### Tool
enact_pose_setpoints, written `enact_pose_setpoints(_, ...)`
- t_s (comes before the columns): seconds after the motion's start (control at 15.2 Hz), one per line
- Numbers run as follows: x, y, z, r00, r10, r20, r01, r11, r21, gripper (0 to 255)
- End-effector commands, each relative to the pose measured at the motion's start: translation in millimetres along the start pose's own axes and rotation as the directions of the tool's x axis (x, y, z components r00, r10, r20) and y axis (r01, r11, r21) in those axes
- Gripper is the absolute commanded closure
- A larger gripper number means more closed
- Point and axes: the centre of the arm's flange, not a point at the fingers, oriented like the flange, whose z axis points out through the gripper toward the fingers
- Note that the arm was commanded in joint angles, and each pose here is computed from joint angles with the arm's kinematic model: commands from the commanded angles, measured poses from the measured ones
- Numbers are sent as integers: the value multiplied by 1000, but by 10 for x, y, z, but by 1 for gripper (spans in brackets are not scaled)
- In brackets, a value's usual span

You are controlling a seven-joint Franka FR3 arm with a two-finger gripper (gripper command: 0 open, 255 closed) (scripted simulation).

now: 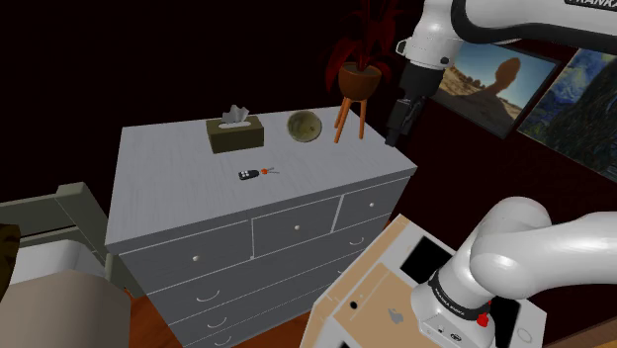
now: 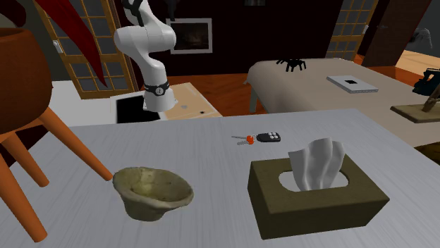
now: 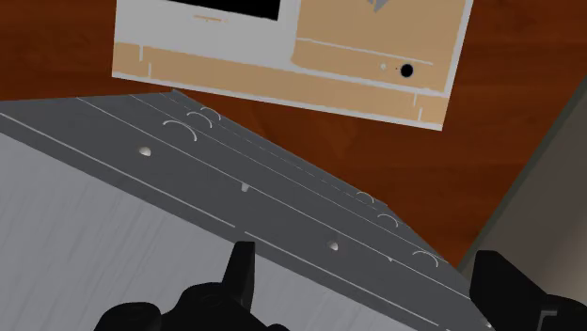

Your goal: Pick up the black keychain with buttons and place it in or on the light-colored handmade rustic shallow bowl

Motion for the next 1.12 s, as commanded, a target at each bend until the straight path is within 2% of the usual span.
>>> enact_pose_setpoints(0.0,0,0,0,1000,0,0,0,1000,0,0)
enact_pose_setpoints(0.26,440,33,268,995,-101,-7,101,995,-12,0)
enact_pose_setpoints(0.53,883,24,532,979,-202,-12,201,979,-24,0)
enact_pose_setpoints(0.79,1325,-27,793,954,-300,-17,299,954,-37,0)
enact_pose_setpoints(1.06,1762,-120,1052,918,-395,-20,394,918,-50,0)
